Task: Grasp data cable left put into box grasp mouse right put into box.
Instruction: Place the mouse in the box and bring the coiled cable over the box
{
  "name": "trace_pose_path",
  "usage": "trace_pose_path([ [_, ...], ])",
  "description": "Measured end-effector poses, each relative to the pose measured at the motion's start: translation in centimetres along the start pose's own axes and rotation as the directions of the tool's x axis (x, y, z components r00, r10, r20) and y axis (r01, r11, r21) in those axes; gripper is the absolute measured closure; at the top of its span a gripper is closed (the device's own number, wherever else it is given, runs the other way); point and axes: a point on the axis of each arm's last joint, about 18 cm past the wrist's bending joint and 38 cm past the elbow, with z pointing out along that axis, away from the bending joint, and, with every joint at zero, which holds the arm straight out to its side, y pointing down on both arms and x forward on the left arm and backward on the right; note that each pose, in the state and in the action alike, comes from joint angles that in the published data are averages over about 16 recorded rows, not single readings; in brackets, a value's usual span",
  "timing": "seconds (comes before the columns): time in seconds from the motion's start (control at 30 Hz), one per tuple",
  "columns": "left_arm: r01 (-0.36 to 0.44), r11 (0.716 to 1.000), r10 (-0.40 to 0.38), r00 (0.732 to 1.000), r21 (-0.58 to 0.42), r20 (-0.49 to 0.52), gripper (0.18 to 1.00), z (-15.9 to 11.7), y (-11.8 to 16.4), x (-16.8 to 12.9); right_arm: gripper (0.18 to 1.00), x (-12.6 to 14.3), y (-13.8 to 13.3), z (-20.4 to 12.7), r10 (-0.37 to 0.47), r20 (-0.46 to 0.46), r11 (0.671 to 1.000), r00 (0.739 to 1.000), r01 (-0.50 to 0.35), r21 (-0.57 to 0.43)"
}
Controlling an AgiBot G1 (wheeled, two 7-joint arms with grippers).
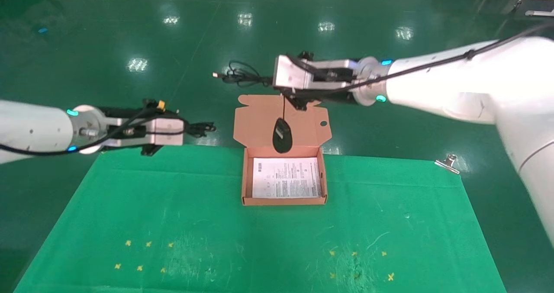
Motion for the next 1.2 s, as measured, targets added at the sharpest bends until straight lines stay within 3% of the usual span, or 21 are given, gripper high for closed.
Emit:
trace_pose_path([
  [0.33,0.012,0.997,-0.014,0.999,-0.071,-0.029,0.92,-0.7,1.2,1.2,0.976,-4.6,0.0,2.3,0.049,0.056,0.999,0.997,-0.049,0.004],
  [0.53,0.014,0.997,-0.016,0.999,-0.077,-0.028,0.92,-0.8,1.1,1.3,0.976,-6.7,0.5,3.2,0.124,0.069,0.992,0.99,-0.124,-0.008],
  [0.9,0.014,0.997,-0.017,0.999,-0.079,-0.027,0.92,-0.9,1.1,1.4,0.976,-9.5,4.0,3.6,0.327,0.037,0.941,0.944,-0.322,-0.104],
  [1.2,0.011,0.997,-0.013,1.0,-0.077,-0.029,0.921,-0.8,0.9,1.4,0.976,-10.4,5.7,3.3,0.385,0.023,0.914,0.923,-0.377,-0.152],
])
